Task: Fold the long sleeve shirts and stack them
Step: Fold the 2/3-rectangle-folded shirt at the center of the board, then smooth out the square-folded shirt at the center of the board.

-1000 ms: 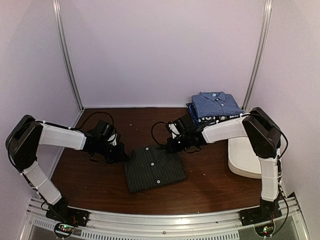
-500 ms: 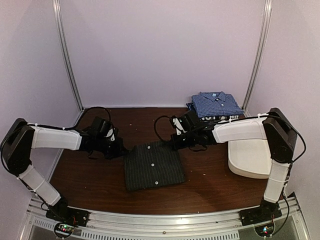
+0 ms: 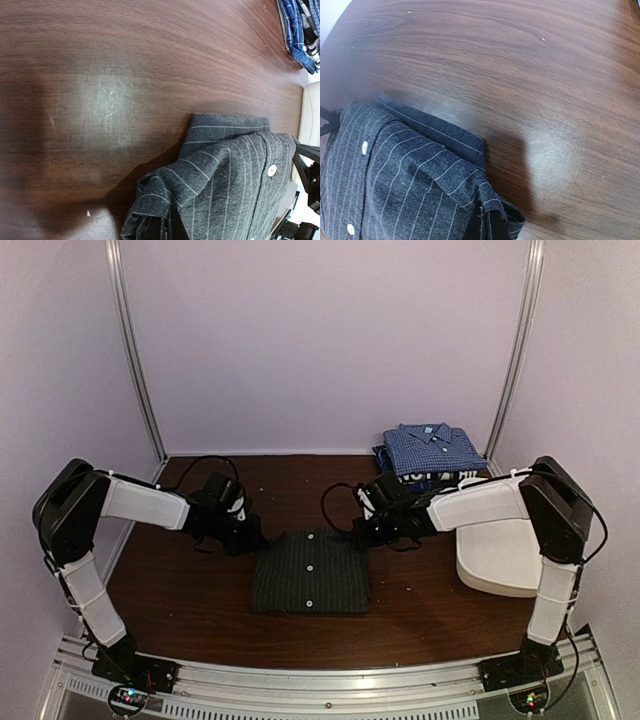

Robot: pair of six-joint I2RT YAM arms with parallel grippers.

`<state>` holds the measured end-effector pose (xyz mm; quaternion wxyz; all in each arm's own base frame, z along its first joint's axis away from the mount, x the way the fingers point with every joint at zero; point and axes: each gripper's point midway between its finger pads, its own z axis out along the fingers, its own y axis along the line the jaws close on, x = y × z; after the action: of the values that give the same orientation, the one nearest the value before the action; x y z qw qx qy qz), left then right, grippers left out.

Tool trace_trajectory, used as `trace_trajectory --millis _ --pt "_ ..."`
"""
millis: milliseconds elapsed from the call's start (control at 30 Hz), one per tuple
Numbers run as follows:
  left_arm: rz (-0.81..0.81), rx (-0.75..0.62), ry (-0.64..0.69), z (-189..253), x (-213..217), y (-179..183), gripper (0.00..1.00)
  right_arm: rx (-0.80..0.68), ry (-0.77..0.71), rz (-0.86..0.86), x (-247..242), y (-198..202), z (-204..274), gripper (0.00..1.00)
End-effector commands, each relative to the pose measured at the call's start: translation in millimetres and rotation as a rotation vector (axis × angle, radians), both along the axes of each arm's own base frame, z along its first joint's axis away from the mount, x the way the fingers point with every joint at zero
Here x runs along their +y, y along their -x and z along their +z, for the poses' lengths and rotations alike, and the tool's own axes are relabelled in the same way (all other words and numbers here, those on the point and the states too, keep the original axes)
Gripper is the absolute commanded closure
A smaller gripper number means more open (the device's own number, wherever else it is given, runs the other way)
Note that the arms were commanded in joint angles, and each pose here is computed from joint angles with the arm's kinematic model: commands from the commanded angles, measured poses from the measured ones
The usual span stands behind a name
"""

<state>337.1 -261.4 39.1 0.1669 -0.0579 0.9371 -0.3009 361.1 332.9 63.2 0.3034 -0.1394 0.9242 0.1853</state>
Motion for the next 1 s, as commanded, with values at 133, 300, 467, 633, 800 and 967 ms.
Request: trace_trajectory --millis 133,300,467,633,800,967 --pt "-0.018 -0.067 0.011 17 -9 -18 0.99 0.009 0.018 -0.068 -23 -5 -6 0.98" --pt "0.002 -0.091 0.010 27 2 -26 0.87 0.018 0.018 -0.112 -40 -7 2 0.89" --pt "0.005 -0.131 -0.024 41 12 -31 0.61 -0.012 0.013 -0.123 -44 -7 23 0.62" --pt "0.008 -0.139 -0.034 47 17 -31 0.57 -0.029 0.001 -0.075 -29 3 37 0.61" --pt "-0.015 -0.133 -0.020 49 16 -25 0.57 0.006 0.015 -0.046 -19 12 25 0.61" --pt "-0.042 -0.132 -0.002 52 13 -19 0.57 0.045 0.028 -0.025 -15 21 8 0.62"
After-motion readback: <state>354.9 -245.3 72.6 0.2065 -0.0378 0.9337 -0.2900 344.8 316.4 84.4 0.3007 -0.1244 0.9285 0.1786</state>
